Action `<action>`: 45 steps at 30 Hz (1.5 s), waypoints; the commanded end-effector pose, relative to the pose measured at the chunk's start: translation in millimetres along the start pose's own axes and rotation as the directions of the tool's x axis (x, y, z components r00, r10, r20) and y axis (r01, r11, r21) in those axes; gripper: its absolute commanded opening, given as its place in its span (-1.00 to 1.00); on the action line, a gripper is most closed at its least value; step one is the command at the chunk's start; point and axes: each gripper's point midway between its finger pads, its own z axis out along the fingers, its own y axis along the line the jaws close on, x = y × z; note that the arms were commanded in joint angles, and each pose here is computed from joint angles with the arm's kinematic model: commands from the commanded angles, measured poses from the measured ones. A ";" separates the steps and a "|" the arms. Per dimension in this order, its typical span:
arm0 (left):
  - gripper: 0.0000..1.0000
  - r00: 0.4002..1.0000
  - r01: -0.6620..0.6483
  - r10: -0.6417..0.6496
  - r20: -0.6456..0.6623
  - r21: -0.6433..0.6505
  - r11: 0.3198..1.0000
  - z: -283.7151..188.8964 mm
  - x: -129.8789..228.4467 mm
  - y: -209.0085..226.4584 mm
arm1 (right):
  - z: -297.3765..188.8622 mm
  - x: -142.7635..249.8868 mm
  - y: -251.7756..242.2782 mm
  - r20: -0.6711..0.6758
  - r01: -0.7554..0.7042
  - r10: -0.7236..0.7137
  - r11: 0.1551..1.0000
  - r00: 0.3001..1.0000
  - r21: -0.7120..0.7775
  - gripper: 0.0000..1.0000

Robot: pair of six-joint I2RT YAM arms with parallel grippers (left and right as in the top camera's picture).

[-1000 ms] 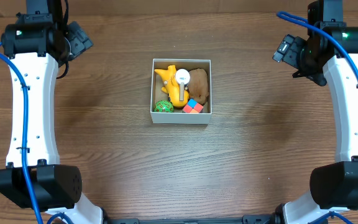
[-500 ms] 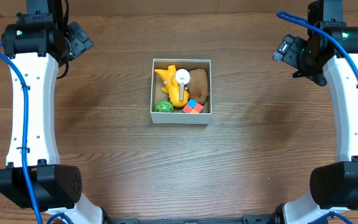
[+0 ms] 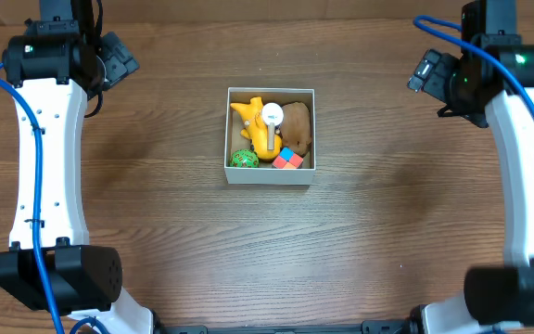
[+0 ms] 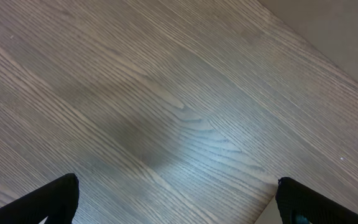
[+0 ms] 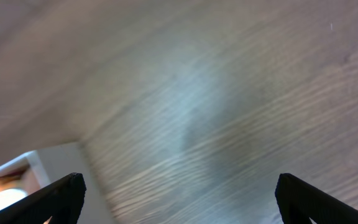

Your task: Pack container

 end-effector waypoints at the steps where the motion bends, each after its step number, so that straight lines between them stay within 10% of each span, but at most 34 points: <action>1: 1.00 1.000 0.009 -0.009 0.026 0.004 1.000 -7.7 -6.6 2.0 | -94.9 -3.0 16.1 0.218 0.043 -0.009 0.988 0.976 -0.148 0.99; 8: 1.00 1.000 0.009 -0.009 0.026 0.003 1.000 -7.7 -6.5 2.1 | -242.9 0.4 26.3 0.552 0.162 0.119 0.886 0.825 -0.435 1.00; 14: 1.00 1.000 0.009 -0.009 0.026 0.004 1.000 -7.7 -6.6 2.0 | -278.4 47.9 -19.3 0.637 0.201 0.210 0.836 0.742 -0.510 1.00; 28: 1.00 1.000 0.009 -0.009 0.026 0.003 1.000 -7.7 -6.5 2.1 | -144.8 118.2 -58.8 0.746 0.241 0.353 0.794 0.564 -0.558 1.00; 45: 1.00 1.000 0.008 -0.009 0.025 0.003 1.000 -7.6 -6.4 2.1 | -72.2 144.9 -38.4 0.894 0.530 0.020 0.799 0.449 -0.284 1.00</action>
